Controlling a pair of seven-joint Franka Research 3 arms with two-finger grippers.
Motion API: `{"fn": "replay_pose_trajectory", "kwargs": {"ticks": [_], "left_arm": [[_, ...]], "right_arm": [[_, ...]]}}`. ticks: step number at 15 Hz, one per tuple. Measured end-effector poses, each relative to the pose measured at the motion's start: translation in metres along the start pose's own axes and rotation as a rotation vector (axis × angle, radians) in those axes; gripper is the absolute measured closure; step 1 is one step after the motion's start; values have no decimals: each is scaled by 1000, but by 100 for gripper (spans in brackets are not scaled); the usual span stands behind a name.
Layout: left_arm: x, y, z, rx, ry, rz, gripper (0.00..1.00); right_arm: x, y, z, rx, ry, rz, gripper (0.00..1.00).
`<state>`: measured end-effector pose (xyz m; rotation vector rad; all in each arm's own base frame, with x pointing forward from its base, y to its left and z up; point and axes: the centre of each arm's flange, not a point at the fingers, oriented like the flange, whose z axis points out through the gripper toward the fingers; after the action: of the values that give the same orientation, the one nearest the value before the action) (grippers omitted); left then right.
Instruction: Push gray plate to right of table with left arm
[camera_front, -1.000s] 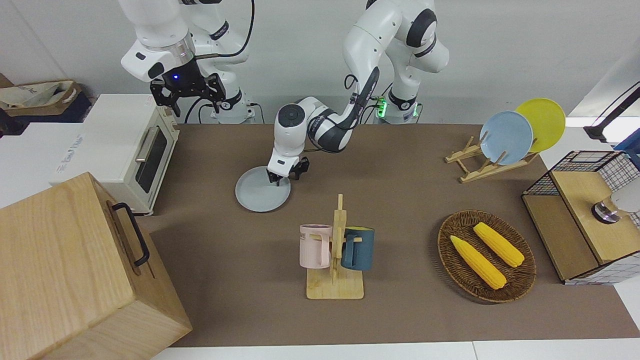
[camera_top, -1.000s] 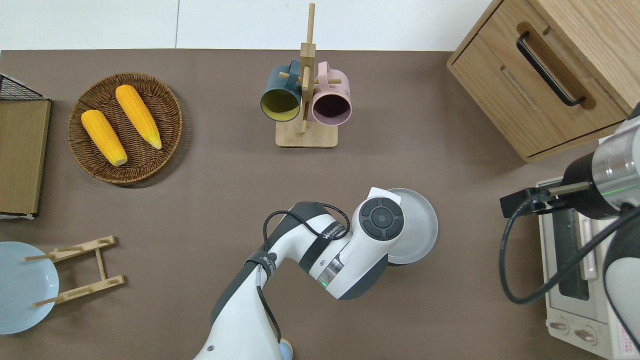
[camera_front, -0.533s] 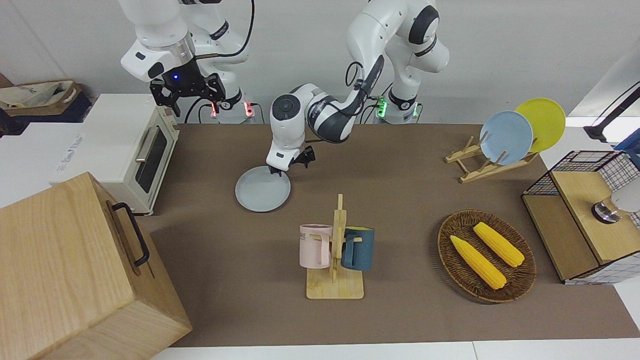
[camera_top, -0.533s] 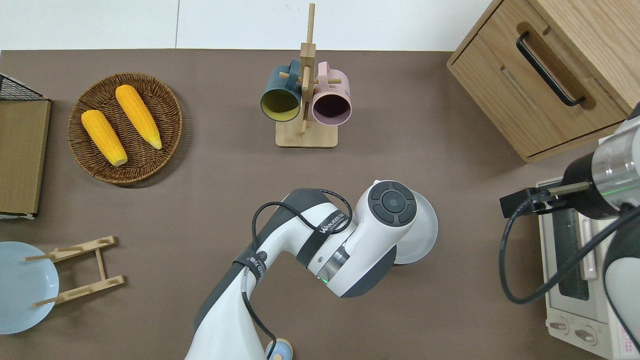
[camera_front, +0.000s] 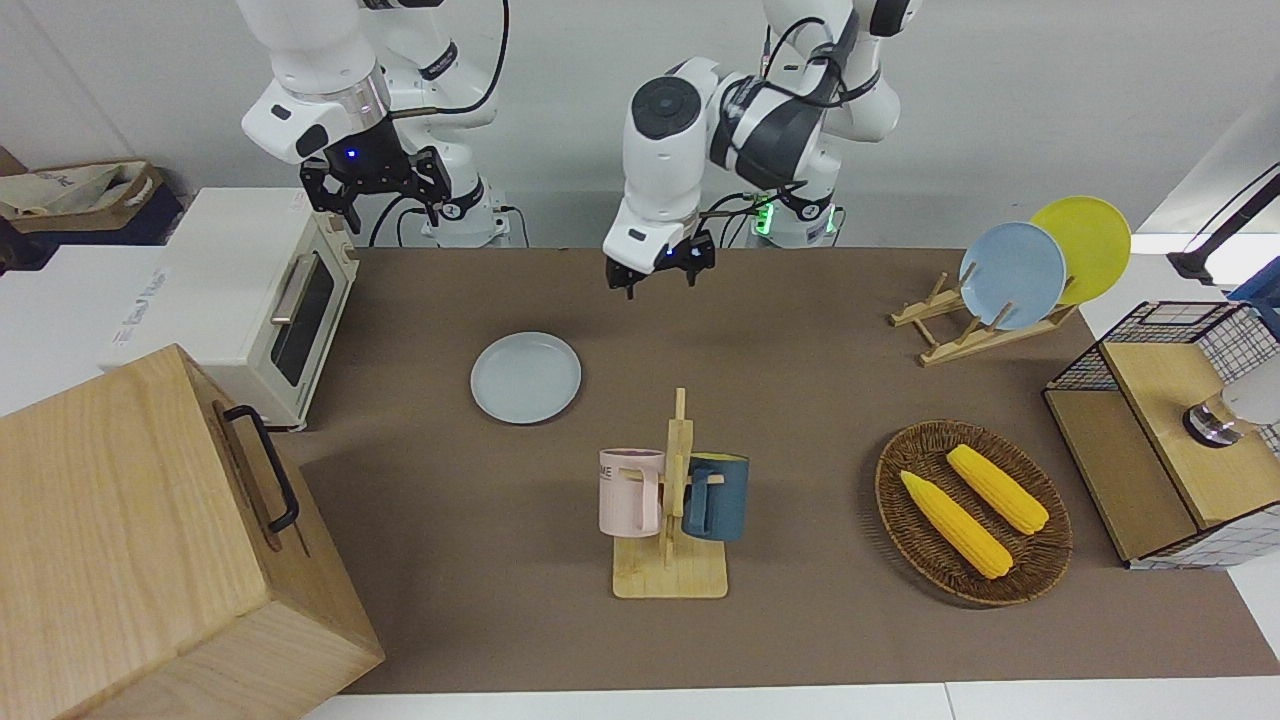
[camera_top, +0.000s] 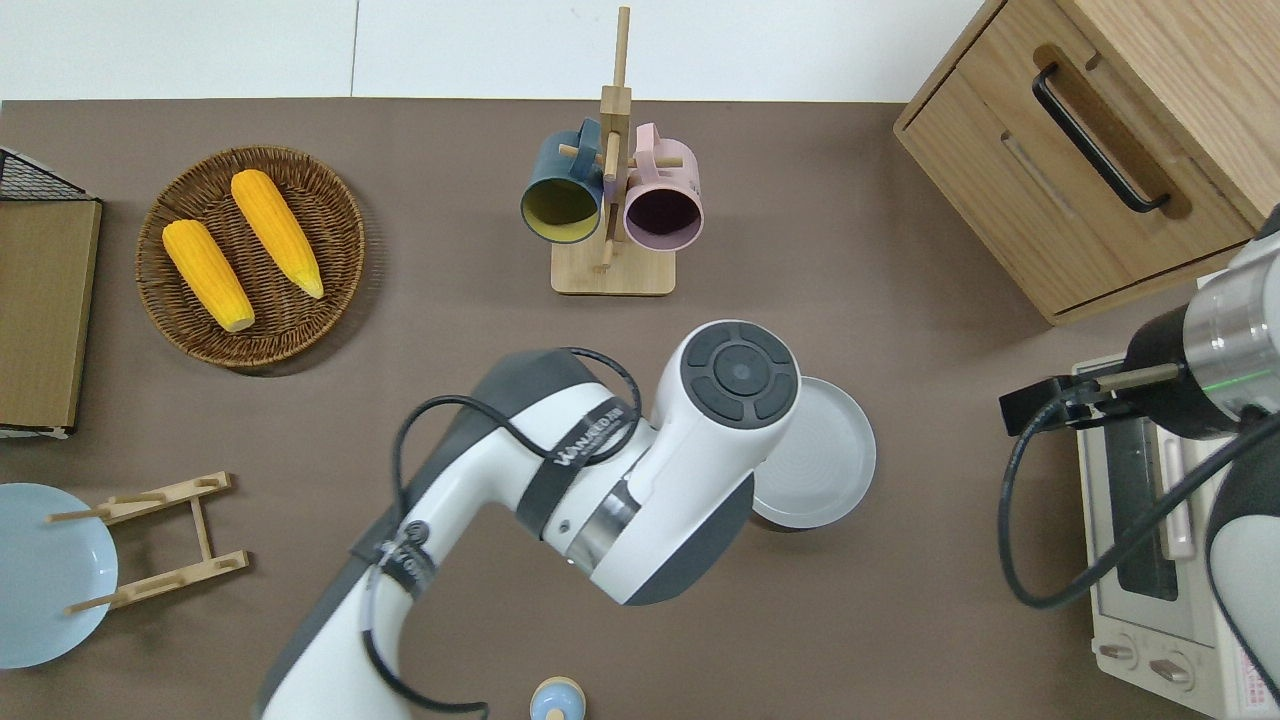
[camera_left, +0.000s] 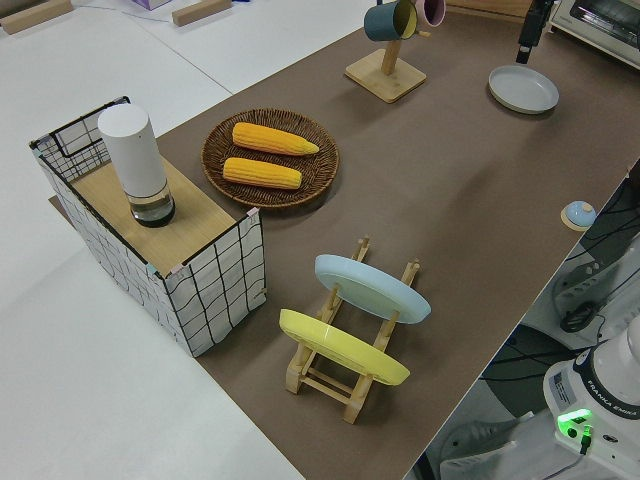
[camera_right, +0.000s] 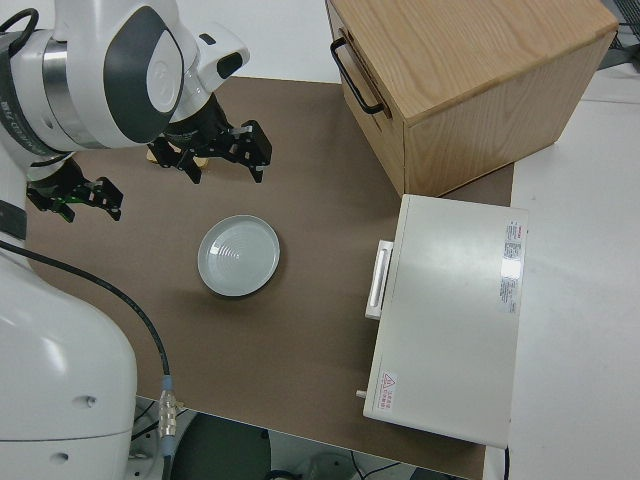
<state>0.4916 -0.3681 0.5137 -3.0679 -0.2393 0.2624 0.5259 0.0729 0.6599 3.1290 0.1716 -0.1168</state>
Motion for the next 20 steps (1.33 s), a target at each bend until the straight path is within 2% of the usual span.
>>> {"fn": "replay_pose_trajectory", "kwargs": {"ticks": [2,6,13,15,17,20], "left_arm": [[7,-47,-35,-2,5,5,0],[6,-138,-97,-16,28,-2,0],[44,-271,-123,-47,47,111,0],[53,-297,-123,-55,52,118,0],[62,-315,-126,-67,85,114,0],[71,-332,-129,-74,128,172,0]], "right_arm": [[0,0,0,0,0,0,1],[0,0,0,0,0,0,1],[0,0,0,0,0,0,1],[0,0,0,0,0,0,1],[0,0,0,0,0,0,1],[0,0,0,0,0,0,1]]}}
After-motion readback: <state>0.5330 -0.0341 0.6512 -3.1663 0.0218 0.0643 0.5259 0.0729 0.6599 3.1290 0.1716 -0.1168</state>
